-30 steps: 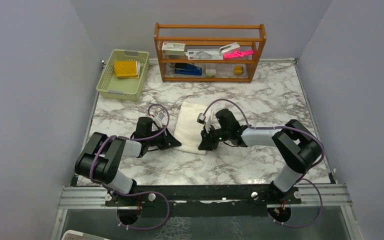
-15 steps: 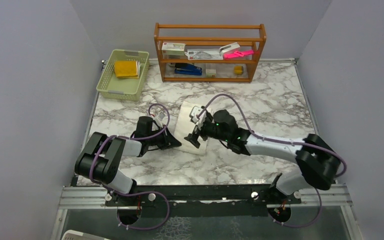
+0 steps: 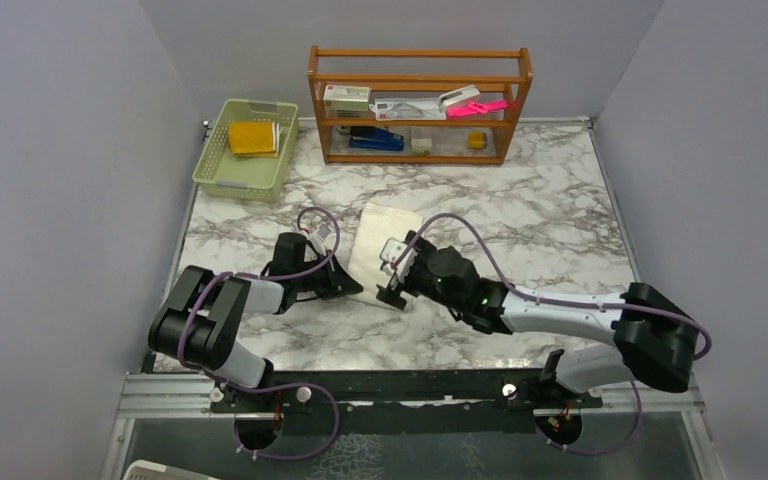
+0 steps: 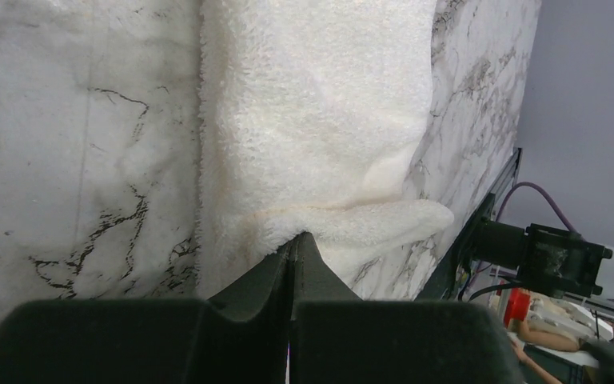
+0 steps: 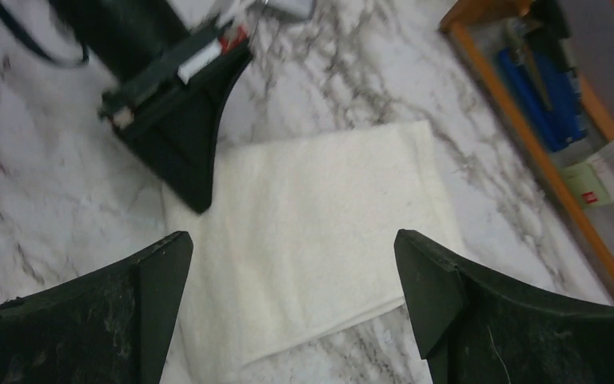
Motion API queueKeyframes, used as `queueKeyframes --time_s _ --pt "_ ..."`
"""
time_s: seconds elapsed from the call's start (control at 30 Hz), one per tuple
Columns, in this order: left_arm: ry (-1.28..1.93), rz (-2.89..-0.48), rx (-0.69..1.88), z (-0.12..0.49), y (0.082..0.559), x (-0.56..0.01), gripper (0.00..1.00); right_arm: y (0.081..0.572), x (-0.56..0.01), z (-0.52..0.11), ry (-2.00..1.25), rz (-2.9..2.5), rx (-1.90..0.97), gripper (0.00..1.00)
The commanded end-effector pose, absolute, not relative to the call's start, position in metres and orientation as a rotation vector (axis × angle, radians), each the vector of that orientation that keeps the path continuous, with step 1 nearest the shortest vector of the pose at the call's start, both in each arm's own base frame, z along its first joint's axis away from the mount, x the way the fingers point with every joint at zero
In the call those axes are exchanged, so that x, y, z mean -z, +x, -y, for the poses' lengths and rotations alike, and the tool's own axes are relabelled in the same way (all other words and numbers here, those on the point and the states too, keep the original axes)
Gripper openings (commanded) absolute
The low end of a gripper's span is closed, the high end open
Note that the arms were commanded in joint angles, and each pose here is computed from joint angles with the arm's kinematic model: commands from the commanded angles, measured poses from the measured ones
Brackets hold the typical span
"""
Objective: Roll the towels
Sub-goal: Roll the towel at the center of the board.
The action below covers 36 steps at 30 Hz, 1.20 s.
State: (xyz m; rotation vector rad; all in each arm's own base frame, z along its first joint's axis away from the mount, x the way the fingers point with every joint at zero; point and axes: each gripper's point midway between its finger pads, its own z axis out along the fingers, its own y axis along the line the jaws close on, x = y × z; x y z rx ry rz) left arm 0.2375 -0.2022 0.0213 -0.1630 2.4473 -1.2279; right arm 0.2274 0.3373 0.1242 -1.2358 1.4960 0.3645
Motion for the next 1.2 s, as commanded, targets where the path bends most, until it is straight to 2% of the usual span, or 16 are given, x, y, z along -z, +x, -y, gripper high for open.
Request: queueKeyframes --time_s 0.0,0.07,0.13,0.2,0.37,0.47,0.5,0.6,0.77,0.9,1.0,1.17 --pt "-0.248 -2.606 0.967 0.173 0.221 0.024 0.0 0.252 -0.247 -0.343 -0.81 -1.452 -0.468 1.0" --pt "-0.245 -2.599 0.97 0.174 0.223 0.022 0.0 0.244 -0.242 -0.348 -0.827 -1.461 -0.535 1.0" --pt "-0.243 -2.594 0.972 0.174 0.224 0.02 0.0 0.239 -0.196 -0.352 -0.961 -1.483 -0.52 1.0" --pt "-0.239 -2.593 0.983 0.175 0.223 0.019 0.0 0.243 -0.173 -0.362 -1.01 -1.605 -0.497 1.0" --pt "-0.248 -2.603 0.965 0.173 0.22 0.023 0.0 0.239 -0.216 -0.357 -0.94 -1.429 -0.503 1.0" --pt "-0.245 -2.607 0.969 0.173 0.221 0.024 0.0 0.255 -0.215 -0.333 -0.653 -1.527 -0.508 1.0" --pt "-0.244 -2.606 0.971 0.174 0.221 0.023 0.0 0.261 -0.205 -0.331 -0.649 -1.603 -0.479 1.0" --pt "-0.246 -2.609 0.97 0.174 0.221 0.024 0.0 0.262 -0.182 -0.341 -0.78 -1.778 -0.429 0.87" --pt "-0.246 -2.617 0.973 0.174 0.22 0.026 0.0 0.259 -0.16 -0.338 -0.925 -1.721 -0.313 0.8" --pt "-0.252 -2.62 0.97 0.174 0.22 0.027 0.0 0.245 -0.108 -0.34 -1.153 -1.75 -0.109 0.67" --pt "-0.258 -2.629 0.966 0.173 0.219 0.029 0.0 0.244 -0.078 -0.335 -1.223 -1.795 -0.018 0.61" --pt "-0.255 -2.644 0.968 0.174 0.218 0.032 0.0 0.237 -0.056 -0.342 -1.37 -1.769 -0.013 0.59"
